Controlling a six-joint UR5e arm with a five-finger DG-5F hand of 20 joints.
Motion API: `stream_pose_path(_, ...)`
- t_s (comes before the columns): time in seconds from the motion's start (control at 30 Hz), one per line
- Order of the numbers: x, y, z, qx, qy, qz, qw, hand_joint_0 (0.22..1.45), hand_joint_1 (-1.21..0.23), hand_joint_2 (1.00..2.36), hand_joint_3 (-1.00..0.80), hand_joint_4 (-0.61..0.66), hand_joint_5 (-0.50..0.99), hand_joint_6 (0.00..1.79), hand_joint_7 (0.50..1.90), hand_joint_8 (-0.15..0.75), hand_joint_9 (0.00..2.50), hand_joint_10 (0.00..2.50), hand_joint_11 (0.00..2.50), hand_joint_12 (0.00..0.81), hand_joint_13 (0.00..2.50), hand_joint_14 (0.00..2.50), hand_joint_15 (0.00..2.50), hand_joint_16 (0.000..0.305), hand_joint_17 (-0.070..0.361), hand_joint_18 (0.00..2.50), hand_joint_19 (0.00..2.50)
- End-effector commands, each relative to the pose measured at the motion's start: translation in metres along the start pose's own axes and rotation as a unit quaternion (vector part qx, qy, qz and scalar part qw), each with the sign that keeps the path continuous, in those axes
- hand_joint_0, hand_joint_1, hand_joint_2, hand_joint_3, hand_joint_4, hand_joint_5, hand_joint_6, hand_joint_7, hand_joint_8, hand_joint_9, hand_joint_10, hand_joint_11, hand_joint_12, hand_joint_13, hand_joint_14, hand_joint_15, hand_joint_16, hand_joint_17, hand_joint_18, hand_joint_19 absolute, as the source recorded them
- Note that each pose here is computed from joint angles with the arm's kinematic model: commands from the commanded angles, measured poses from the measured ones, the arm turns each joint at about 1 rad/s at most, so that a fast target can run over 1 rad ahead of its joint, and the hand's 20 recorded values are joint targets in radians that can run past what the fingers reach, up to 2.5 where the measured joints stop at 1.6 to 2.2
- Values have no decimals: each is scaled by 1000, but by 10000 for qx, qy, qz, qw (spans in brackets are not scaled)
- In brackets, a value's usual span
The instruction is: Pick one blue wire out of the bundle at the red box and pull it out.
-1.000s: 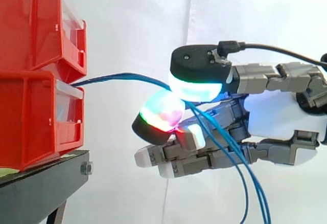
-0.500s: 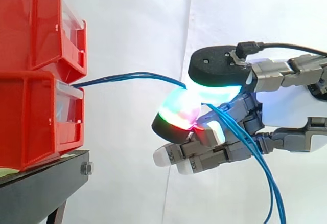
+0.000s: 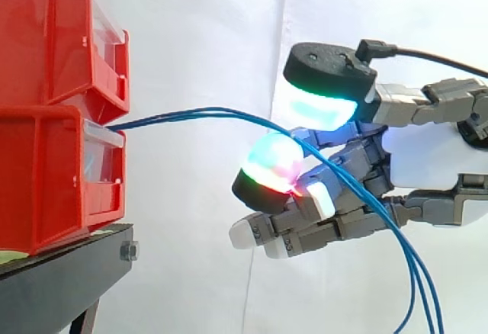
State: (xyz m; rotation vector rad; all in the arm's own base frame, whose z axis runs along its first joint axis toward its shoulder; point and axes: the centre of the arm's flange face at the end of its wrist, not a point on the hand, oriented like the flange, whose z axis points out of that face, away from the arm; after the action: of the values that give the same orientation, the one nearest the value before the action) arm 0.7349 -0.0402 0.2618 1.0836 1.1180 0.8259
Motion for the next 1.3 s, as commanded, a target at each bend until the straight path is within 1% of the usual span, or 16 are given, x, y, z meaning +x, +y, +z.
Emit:
stream_pose_path(0.0, -1, 0, 0, 3, -6, 0, 10000, 546, -504, 1011, -403, 369, -126, 759, 1203, 322, 938, 29, 797, 349, 395, 12, 245, 48, 109, 85, 338)
stream_pose_path(0.07, -2, -1, 1, -2, -16, 2, 10000, 542, -500, 1012, -390, 361, -122, 752, 1213, 322, 941, 26, 797, 348, 397, 12, 246, 48, 109, 94, 348)
stream_pose_path(0.13, -3, -1, 1, -6, -25, 5, 10000, 544, -512, 1015, -356, 315, -125, 754, 1258, 327, 934, 29, 815, 347, 394, 12, 253, 48, 108, 93, 340)
stream_pose_path(0.23, -3, -1, 1, -6, -25, 5, 10000, 540, -547, 1023, -266, 296, -151, 834, 1199, 331, 932, 29, 866, 349, 386, 13, 262, 48, 108, 80, 339)
stream_pose_path(0.37, -3, -1, 1, -6, -25, 5, 10000, 538, -636, 1028, -154, 284, -160, 881, 1206, 339, 946, 30, 945, 352, 385, 12, 254, 48, 107, 71, 325)
stream_pose_path(0.5, -2, 0, 1, -9, -18, 5, 10000, 551, -688, 1031, -96, 238, -164, 891, 1262, 335, 945, 30, 983, 353, 380, 13, 257, 48, 107, 70, 316)
stream_pose_path(0.6, -3, -1, 1, 7, -21, -2, 10000, 560, -716, 1032, -73, 210, -168, 904, 1236, 338, 940, 28, 991, 357, 371, 14, 253, 48, 108, 61, 313)
stream_pose_path(0.73, -2, -1, 1, 4, -13, -2, 10000, 582, -771, 1031, -71, 162, -177, 908, 1272, 338, 915, 29, 982, 362, 362, 12, 245, 49, 109, 51, 301)
stream_pose_path(0.77, -2, -1, 1, -2, -16, 2, 10000, 599, -800, 1032, -70, 141, -182, 906, 1346, 332, 903, 29, 986, 362, 360, 11, 235, 49, 109, 52, 294)
stream_pose_path(0.8, -2, -1, 1, -2, -16, 2, 10000, 610, -815, 1032, -76, 133, -186, 907, 1388, 332, 900, 29, 982, 363, 354, 11, 228, 49, 110, 52, 283)
stream_pose_path(0.93, -2, -1, 1, -2, -16, 2, 10000, 639, -834, 1027, -152, 126, -197, 903, 1415, 330, 844, 31, 949, 361, 336, 10, 205, 49, 110, 37, 257)
stream_pose_path(0.97, -4, -1, 1, 13, -19, -5, 10000, 658, -831, 1024, -224, 140, -201, 897, 1380, 330, 833, 29, 936, 361, 327, 11, 199, 49, 111, 25, 246)
stream_pose_path(1.03, -3, -1, 0, 11, -11, -5, 10000, 672, -823, 1019, -281, 154, -203, 890, 1353, 329, 819, 29, 934, 363, 315, 10, 194, 49, 111, 18, 240)
stream_pose_path(1.1, -4, -1, 1, 13, -19, -5, 10000, 673, -809, 1007, -433, 216, -201, 876, 1214, 322, 796, 29, 904, 364, 299, 11, 178, 50, 112, 2, 242)
stream_pose_path(1.2, -5, -2, 1, 15, -26, -6, 10000, 629, -798, 1000, -500, 294, -190, 854, 1123, 317, 788, 29, 874, 363, 295, 9, 179, 50, 113, 0, 259)
stream_pose_path(1.27, -6, -2, 1, 4, -38, 0, 10000, 593, -779, 1000, -500, 312, -178, 842, 1158, 317, 792, 29, 853, 363, 294, 9, 184, 50, 113, 0, 270)
